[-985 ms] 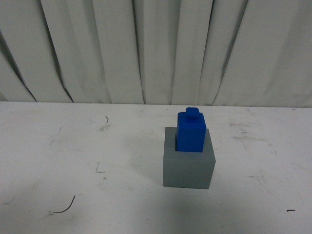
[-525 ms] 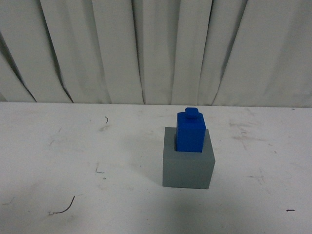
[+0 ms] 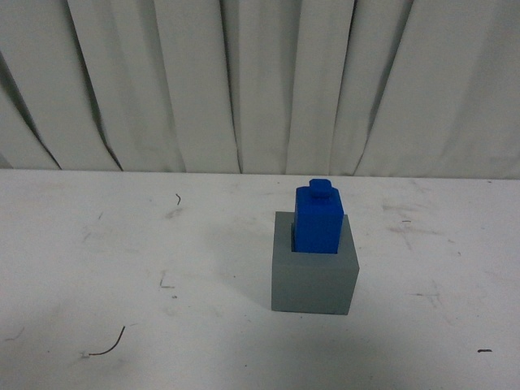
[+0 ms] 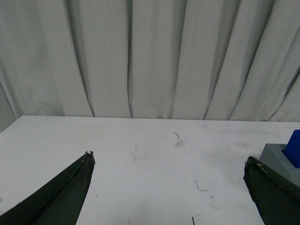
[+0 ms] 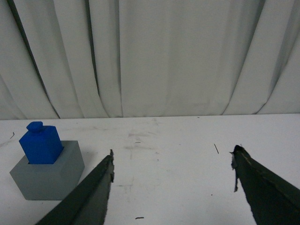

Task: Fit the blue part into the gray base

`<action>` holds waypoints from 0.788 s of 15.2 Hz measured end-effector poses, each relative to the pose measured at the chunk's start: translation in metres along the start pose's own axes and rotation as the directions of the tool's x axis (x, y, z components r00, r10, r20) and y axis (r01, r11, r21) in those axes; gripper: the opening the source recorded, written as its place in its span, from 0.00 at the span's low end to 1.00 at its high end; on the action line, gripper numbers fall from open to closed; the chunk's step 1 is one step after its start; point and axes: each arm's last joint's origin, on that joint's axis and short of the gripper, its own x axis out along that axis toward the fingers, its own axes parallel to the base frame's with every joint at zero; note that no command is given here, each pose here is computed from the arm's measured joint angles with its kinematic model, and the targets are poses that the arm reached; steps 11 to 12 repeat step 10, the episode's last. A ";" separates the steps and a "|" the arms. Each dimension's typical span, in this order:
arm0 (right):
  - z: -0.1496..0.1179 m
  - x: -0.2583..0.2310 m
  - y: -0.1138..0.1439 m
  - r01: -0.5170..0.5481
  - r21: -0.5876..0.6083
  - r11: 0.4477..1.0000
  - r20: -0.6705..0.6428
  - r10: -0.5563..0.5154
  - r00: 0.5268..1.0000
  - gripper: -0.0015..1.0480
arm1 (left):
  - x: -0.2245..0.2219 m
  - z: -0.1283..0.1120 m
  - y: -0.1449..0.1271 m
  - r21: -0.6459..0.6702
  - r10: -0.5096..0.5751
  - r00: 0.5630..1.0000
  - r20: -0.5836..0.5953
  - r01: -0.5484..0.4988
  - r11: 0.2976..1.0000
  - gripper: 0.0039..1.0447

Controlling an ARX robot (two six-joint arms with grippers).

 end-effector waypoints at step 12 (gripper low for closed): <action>0.000 0.000 0.000 0.000 0.003 1.000 0.000 0.000 1.000 0.94 | 0.000 0.000 0.000 0.000 0.000 1.000 0.000 0.000 1.000 0.94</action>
